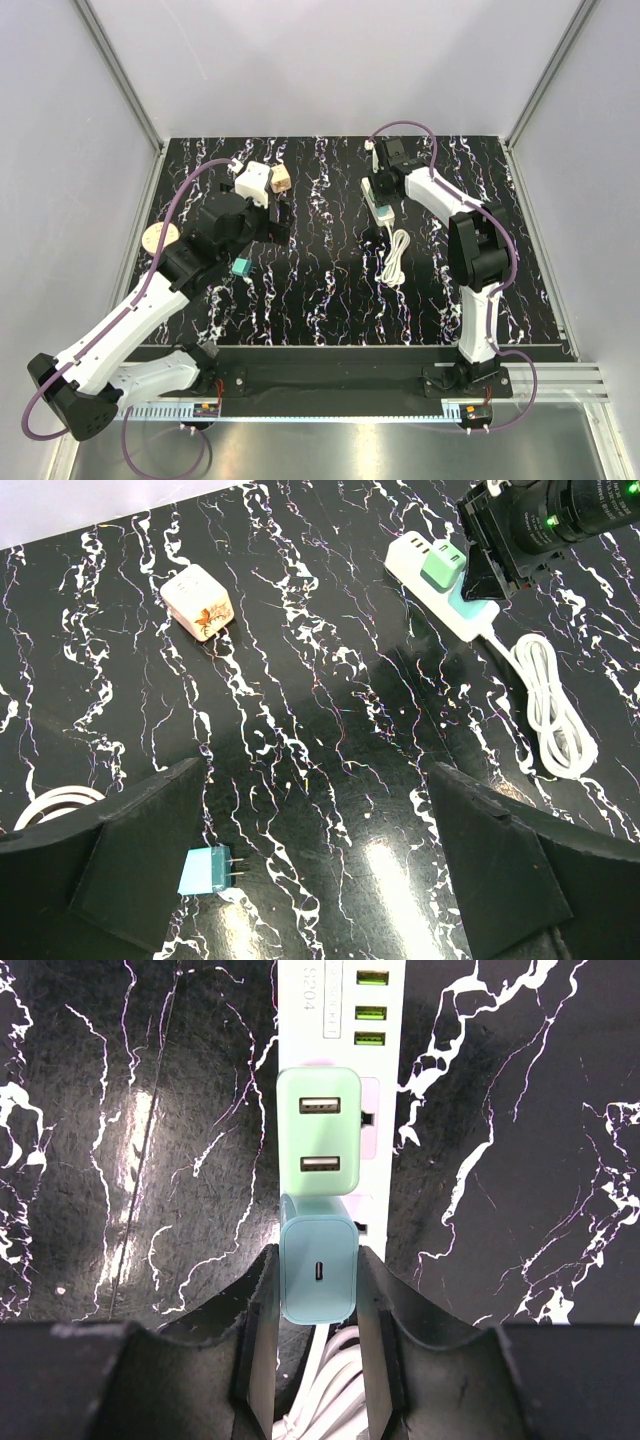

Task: Insert the plug

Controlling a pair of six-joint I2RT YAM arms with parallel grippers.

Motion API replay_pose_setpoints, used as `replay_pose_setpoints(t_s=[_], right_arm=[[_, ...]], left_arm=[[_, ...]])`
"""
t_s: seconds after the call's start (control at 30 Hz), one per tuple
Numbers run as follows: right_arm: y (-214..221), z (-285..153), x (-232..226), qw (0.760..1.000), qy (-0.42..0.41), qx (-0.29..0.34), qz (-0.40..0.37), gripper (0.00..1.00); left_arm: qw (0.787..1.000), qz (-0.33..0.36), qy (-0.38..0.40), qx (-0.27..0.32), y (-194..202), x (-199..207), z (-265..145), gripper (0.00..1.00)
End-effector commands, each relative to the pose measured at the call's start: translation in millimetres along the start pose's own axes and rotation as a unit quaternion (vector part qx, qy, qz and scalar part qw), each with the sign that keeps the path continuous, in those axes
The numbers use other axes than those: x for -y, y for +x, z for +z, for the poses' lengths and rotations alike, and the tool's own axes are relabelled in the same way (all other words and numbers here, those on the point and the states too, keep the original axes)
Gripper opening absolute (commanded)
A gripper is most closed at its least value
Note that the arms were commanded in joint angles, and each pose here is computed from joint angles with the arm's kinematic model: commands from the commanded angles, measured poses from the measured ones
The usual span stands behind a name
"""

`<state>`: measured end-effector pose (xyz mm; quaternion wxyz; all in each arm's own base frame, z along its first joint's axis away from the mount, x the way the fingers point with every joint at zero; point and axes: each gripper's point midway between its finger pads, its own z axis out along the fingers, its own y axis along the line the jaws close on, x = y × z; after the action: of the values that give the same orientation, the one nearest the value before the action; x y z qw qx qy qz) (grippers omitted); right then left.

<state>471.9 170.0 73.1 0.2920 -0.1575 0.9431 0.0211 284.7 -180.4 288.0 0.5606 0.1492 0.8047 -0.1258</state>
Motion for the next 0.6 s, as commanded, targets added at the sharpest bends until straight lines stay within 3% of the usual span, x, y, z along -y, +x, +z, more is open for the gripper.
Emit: replay_pose_setpoints(t_s=[0.0,0.1,0.13,0.17,0.23,0.33,0.57], right_arm=[[54.3,20.9,-14.5,0.997,-0.017,-0.081,0.008,0.0],[55.6,20.9,-11.3,0.996,-0.008,-0.083,0.008,0.02],[53.2,19.0,-11.0,0.997,-0.005,-0.079,0.007,0.07],[50.6,17.6,-7.8,0.997,0.002,-0.075,0.006,0.21],[43.8,12.8,-6.5,0.998,0.005,-0.066,0.007,0.35],[27.3,3.7,-4.6,0.999,0.008,-0.044,0.005,0.47],[-5.3,-14.4,-2.2,1.0,0.011,-0.014,0.005,0.56]], left_arm=[[0.999,-0.004,-0.01,0.036,-18.6,-4.8,-5.0,0.99],[0.999,-0.004,-0.01,0.036,-18.9,-4.7,-5.0,0.99],[0.999,-0.004,-0.01,0.037,-19.3,-4.8,-5.4,0.99],[0.999,-0.004,-0.01,0.036,-18.9,-4.7,-5.0,0.99],[0.999,-0.004,-0.01,0.036,-18.9,-4.7,-5.0,0.99],[0.999,-0.004,-0.01,0.036,-18.9,-4.7,-5.0,0.99],[0.999,-0.003,-0.012,0.035,-18.0,-5.7,-4.8,0.99]])
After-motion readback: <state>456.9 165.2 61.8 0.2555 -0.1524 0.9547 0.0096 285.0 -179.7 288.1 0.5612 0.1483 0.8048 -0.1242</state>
